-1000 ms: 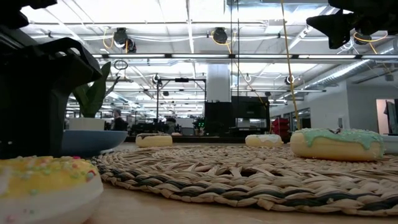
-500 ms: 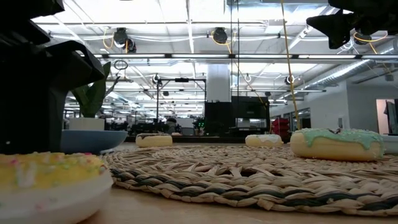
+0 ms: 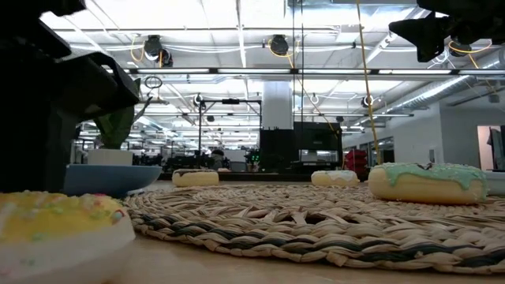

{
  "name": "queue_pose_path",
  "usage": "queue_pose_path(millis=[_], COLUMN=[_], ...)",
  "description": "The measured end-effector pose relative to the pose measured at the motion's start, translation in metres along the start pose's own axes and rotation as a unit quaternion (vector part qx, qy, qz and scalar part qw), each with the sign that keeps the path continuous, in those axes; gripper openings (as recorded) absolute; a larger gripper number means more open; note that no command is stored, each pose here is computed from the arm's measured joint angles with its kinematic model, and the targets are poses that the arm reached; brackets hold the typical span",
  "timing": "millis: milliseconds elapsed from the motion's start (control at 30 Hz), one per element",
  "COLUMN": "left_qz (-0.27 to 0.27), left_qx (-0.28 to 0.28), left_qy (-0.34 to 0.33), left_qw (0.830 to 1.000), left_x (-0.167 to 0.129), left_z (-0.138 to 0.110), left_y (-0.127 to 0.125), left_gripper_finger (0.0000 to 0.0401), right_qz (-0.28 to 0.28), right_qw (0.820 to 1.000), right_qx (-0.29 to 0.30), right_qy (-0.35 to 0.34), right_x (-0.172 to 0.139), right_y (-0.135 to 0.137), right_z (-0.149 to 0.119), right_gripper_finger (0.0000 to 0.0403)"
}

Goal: Pick & Place donuts
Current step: Put the small yellow donut on the light blue plate

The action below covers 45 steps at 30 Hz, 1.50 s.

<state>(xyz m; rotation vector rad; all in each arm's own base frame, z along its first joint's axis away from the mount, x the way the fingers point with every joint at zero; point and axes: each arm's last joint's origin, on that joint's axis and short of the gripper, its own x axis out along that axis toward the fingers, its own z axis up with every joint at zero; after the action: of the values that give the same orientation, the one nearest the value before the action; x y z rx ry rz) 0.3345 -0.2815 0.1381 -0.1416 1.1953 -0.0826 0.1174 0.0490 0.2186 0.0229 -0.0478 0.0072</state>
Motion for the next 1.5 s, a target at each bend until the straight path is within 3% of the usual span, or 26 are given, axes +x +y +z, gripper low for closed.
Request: queue_pose_path(millis=[367, 633, 900, 1100, 1333, 1500], left_qz=[0.025, 0.096, 0.102, 0.124, 0.138, 0.149], left_qx=[0.022, 0.032, 0.066, 0.075, 0.08, 0.108], left_qy=[-0.057, -0.145, -0.228, -0.231, -0.225, -0.22], left_qw=[0.998, 0.984, 0.966, 0.962, 0.961, 0.958], left_x=[-0.032, -0.051, -0.058, -0.061, -0.062, -0.062], left_z=[0.041, 0.085, 0.129, 0.14, 0.144, 0.145], left_y=[0.037, 0.09, 0.147, 0.178, 0.195, 0.2], left_gripper_finger=[0.0154, 0.0152, 0.0152, 0.0152, 0.0152, 0.0152], right_qz=[0.0, -0.001, -0.009, -0.031, -0.051, -0.017], right_qw=[1.0, 1.0, 0.995, 0.989, 0.983, 0.987], right_qx=[-0.004, -0.003, -0.035, -0.066, -0.101, -0.087], right_qy=[0.007, 0.028, 0.09, 0.127, 0.143, 0.132], right_x=[0.001, 0.006, 0.019, 0.035, 0.048, 0.057], right_y=[0.001, 0.003, 0.008, 0.008, 0.003, 0.001], right_z=[-0.002, -0.007, -0.026, -0.042, -0.052, -0.056], right_gripper_finger=[0.0256, 0.0256, 0.0256, 0.0256, 0.0256, 0.0256])
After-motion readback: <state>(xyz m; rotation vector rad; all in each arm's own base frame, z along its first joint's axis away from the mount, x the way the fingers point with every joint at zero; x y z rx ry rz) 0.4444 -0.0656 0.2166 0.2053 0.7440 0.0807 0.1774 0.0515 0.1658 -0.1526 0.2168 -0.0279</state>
